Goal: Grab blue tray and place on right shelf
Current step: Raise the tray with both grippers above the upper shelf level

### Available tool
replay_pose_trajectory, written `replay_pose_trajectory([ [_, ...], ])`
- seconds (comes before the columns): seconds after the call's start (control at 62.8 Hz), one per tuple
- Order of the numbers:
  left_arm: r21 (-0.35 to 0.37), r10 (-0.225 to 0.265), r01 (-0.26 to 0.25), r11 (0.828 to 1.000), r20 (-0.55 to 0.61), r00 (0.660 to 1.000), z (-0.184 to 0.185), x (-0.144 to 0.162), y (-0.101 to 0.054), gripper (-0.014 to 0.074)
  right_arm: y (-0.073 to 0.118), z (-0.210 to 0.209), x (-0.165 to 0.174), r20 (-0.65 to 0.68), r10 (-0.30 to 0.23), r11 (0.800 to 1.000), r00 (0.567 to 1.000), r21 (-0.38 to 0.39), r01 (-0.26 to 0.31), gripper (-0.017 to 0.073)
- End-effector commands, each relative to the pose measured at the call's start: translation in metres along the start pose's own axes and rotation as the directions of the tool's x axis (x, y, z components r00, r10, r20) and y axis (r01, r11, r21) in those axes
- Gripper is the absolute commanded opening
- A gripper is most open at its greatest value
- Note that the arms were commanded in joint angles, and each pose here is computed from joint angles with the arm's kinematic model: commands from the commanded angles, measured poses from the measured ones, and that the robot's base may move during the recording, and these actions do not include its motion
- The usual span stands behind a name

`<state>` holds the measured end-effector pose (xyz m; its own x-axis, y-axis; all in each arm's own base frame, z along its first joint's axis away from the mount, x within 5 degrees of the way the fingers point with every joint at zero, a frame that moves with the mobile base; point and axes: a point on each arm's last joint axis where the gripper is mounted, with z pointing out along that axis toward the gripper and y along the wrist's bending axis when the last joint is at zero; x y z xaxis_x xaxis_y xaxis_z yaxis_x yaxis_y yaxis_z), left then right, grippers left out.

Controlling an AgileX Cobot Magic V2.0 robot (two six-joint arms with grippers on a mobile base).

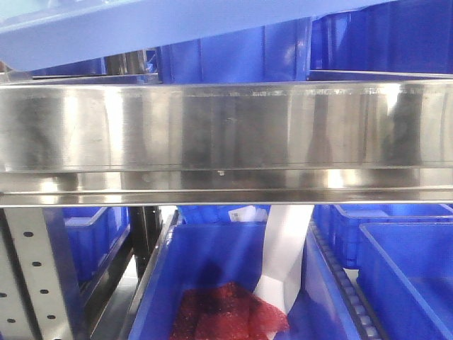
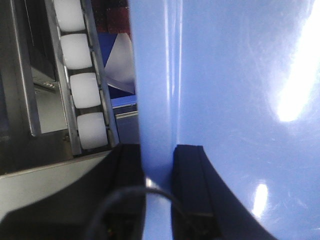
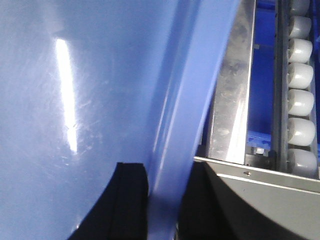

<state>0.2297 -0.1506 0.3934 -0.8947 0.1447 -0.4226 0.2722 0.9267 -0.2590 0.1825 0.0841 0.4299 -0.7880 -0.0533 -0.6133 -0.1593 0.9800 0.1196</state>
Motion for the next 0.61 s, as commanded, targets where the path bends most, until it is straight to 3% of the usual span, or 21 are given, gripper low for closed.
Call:
replay_pose_trajectory([
  [0.0,0.024,0.038,-0.038,0.999,-0.015,0.999,-0.016,0.006,-0.005,-0.0048,0.002,-0.014,-0.008,0.109,-0.016,0.999,0.994,-0.044,0.021,0.0057],
  [0.175,0.024,0.038,-0.038,0.999,-0.017,0.999,-0.016,0.006,-0.004,-0.0048,0.002,-0.014,-0.008,0.115,-0.016,0.999,0.993,-0.046,0.021,0.0057],
  [0.303,0.026,0.066,-0.066,0.998,0.000,0.998,-0.017,0.005,-0.005,-0.0048,0.003,-0.014,-0.009,0.129,-0.030,0.998,0.991,-0.048,0.036,0.0057],
  [0.446,0.036,0.047,-0.051,0.998,0.104,0.993,-0.032,-0.011,-0.003,-0.0048,0.005,-0.018,-0.019,0.214,-0.057,0.995,0.975,-0.066,0.073,0.0057],
  [0.589,0.038,0.019,-0.028,0.999,0.212,0.977,-0.050,-0.038,-0.001,-0.0048,0.007,-0.014,-0.039,0.245,-0.046,0.997,0.969,-0.055,0.061,0.0057],
])
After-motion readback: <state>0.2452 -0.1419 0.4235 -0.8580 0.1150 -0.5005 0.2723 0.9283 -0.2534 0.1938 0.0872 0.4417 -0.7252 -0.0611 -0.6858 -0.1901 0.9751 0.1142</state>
